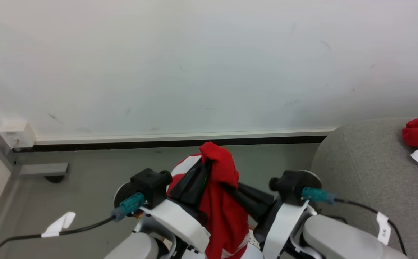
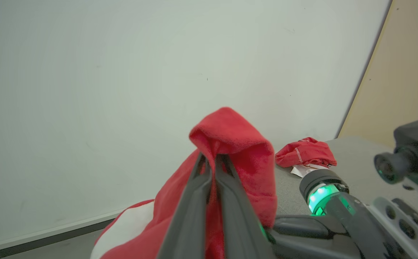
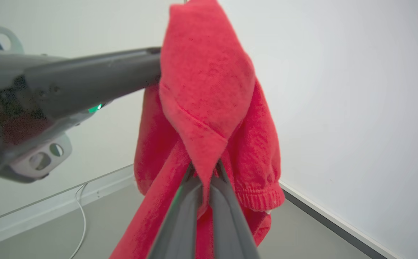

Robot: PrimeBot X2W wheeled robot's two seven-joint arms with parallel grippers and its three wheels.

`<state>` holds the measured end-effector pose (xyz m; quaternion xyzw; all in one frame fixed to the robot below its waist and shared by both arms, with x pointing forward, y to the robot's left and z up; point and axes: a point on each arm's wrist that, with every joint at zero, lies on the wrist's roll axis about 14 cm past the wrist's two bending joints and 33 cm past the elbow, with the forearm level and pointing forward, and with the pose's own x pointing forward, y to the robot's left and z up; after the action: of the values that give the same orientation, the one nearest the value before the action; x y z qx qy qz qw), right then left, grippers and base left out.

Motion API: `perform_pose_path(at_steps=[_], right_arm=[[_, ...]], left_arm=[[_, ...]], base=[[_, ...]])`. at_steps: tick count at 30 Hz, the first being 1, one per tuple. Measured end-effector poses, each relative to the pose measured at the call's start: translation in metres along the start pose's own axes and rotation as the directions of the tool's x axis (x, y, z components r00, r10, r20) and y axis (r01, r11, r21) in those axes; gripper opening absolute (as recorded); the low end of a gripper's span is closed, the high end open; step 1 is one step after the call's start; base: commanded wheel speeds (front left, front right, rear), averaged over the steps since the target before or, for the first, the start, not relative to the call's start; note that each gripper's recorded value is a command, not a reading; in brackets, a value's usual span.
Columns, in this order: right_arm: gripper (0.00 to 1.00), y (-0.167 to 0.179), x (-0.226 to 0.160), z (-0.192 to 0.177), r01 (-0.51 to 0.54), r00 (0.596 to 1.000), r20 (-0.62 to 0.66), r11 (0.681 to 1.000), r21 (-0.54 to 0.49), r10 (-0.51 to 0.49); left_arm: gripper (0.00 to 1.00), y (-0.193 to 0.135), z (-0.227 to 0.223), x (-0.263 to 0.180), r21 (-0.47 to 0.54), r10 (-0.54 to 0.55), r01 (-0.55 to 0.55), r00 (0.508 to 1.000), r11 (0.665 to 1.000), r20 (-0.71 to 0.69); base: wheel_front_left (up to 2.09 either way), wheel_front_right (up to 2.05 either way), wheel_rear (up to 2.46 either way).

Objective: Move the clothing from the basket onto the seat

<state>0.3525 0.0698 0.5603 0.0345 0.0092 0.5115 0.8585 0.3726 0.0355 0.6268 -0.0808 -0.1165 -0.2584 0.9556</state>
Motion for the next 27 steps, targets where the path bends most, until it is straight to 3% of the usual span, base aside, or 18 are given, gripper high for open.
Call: perform_pose_path(at_steps=[1, 2, 3, 5, 16, 27], right_arm=[[0.00, -0.003, -0.001, 0.006, 0.010, 1.000, 0.017, 1.000, 0.010, -0.010], [0.00, -0.007, -0.002, 0.011, 0.022, 0.999, 0.035, 1.000, 0.017, -0.022], [0.00, -0.012, -0.005, 0.017, 0.035, 0.998, 0.050, 0.999, 0.021, -0.036], [0.00, -0.020, -0.009, 0.025, 0.058, 0.995, 0.075, 0.998, 0.028, -0.060], [0.00, -0.081, -0.056, 0.055, 0.250, 0.951, 0.171, 0.966, 0.057, -0.256], [0.00, -0.127, -0.127, 0.072, 0.453, 0.858, 0.237, 0.889, 0.067, -0.455]], left_arm=[[0.00, 0.001, -0.001, 0.000, 0.000, 0.003, -0.003, 1.000, 1.000, -0.001], [0.24, 0.003, -0.001, 0.000, 0.002, 0.009, -0.009, 1.000, 1.000, 0.001], [0.39, 0.005, -0.002, 0.000, 0.004, 0.015, -0.015, 1.000, 1.000, 0.004], [1.00, 0.006, -0.005, 0.000, 0.006, 0.021, -0.021, 1.000, 1.000, -0.004], [1.00, -0.011, -0.035, 0.004, -0.003, -0.048, 0.048, 0.996, 0.999, -0.076], [1.00, -0.058, -0.070, 0.020, -0.057, -0.222, 0.216, 0.964, 0.975, -0.149]], base=[[0.00, 0.00, 0.00], [0.00, 0.00, 0.00], [0.00, 0.00, 0.00], [0.00, 0.00, 0.00], [0.00, 0.00, 0.00], [0.00, 0.00, 0.00]])
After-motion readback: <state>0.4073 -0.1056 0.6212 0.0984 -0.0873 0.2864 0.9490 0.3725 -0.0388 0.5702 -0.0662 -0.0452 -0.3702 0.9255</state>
